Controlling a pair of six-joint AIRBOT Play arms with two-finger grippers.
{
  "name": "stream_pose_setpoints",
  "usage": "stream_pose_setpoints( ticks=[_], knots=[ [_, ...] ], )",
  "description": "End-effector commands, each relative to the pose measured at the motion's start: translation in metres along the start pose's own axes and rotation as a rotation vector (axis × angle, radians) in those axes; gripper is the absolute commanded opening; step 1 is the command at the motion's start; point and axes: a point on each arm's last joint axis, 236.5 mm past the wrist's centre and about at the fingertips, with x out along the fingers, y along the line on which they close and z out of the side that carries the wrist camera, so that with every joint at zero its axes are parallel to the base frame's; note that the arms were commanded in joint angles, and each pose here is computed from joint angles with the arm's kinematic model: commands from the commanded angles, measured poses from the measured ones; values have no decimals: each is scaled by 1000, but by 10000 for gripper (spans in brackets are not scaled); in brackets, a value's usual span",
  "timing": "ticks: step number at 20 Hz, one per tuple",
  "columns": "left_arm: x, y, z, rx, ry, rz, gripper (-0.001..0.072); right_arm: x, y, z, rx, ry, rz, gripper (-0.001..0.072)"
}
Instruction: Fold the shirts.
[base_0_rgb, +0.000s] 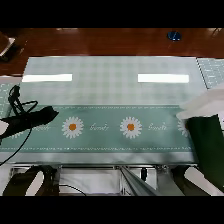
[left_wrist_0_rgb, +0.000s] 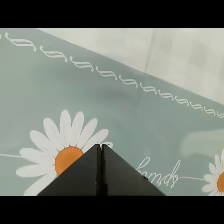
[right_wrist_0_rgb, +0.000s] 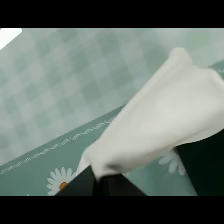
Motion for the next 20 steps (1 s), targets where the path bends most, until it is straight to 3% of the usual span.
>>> stream_pose_setpoints(
  ticks=[1,7,9,11,14,16,17,19,20],
  knots=[
    [0,-2,7,2,-29,-5,18,-21,-52,-36,168,-13,-146,19],
    [6,-24,0,75,-27,-46,18,-61,-189,-161,417,43,-773,19],
    [7,-29,1,90,-40,-57,18,-44,-200,-192,450,114,-804,40],
    [9,-33,2,101,-46,-63,18,-19,-203,-210,458,209,-771,420],
    [10,-35,2,117,-46,-65,18,-12,-208,-190,435,155,-754,403],
    [5,-45,9,220,-66,-80,18,-15,-203,-151,405,49,-710,389],
    [-1,-55,21,256,-93,-92,18,-10,-189,-123,381,-10,-623,302],
    [-22,-87,61,301,-177,-128,18,6,-122,-52,312,-139,-286,18],
    [-37,-108,85,323,-219,-152,18,8,-72,-12,265,-234,-59,20]
  ],
)
